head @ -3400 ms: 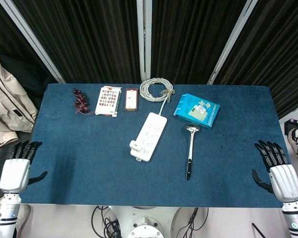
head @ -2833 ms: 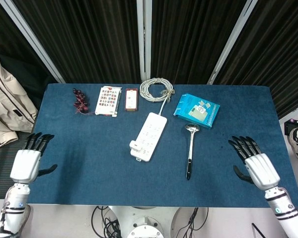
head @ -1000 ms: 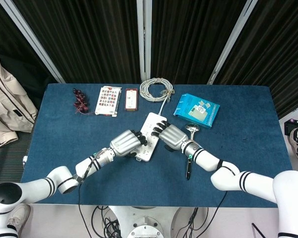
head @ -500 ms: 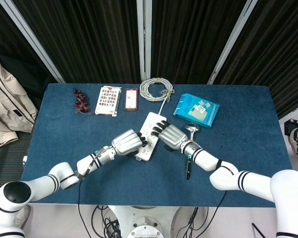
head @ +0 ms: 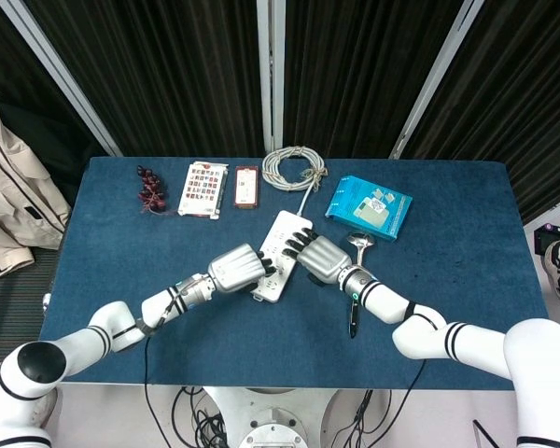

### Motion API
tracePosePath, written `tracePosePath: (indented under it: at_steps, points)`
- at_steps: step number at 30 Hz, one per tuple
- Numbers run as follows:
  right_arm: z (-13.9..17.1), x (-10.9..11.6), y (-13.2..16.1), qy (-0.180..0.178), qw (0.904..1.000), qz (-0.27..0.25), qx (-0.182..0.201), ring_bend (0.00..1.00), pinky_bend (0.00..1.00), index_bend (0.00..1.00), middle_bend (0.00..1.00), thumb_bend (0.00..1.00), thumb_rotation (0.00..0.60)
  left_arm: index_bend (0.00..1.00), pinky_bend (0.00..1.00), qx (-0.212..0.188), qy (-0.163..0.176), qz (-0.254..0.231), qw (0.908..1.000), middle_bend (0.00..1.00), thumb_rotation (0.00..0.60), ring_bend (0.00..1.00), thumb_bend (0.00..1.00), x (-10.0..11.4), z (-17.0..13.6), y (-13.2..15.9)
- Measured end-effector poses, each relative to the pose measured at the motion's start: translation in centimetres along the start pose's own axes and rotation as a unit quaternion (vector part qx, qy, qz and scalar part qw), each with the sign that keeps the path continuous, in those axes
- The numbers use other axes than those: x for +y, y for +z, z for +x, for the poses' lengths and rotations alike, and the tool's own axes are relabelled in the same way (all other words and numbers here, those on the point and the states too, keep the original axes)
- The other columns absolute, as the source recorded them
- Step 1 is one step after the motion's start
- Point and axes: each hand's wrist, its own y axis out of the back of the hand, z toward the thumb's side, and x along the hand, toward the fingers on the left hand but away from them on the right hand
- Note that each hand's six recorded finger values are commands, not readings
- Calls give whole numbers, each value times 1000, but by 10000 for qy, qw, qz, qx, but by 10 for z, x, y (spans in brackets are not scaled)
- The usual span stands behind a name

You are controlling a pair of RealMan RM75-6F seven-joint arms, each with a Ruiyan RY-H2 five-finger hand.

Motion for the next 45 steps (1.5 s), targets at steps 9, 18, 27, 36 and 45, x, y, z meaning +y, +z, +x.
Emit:
tracePosePath:
  at_steps: [9,18,27,36,45]
  points:
    - [1,-3,0,0,10000,58,-25,0,0,180,156,368,600,600,865,-13,29,-180,9998,703,600,649,449,4,-6,-3]
    - [1,-4,0,1,10000,54,-33,0,0,180,156,367,600,600,875,88,100,-192,9997,712,600,659,449,10,-8,-8]
    - [4,1,0,-101,9999,23,-36,0,0,181,143,367,600,586,868,172,476,-379,9980,695,600,643,447,28,-16,-11]
    - [20,22,-6,-528,9983,-247,-57,0,0,130,112,367,600,310,576,930,431,-771,9917,457,600,389,320,20,-50,-40]
    - [56,54,-23,-1129,9926,-412,-198,0,0,95,101,366,600,129,301,1577,-193,-1008,9821,259,600,194,120,-9,-74,-44]
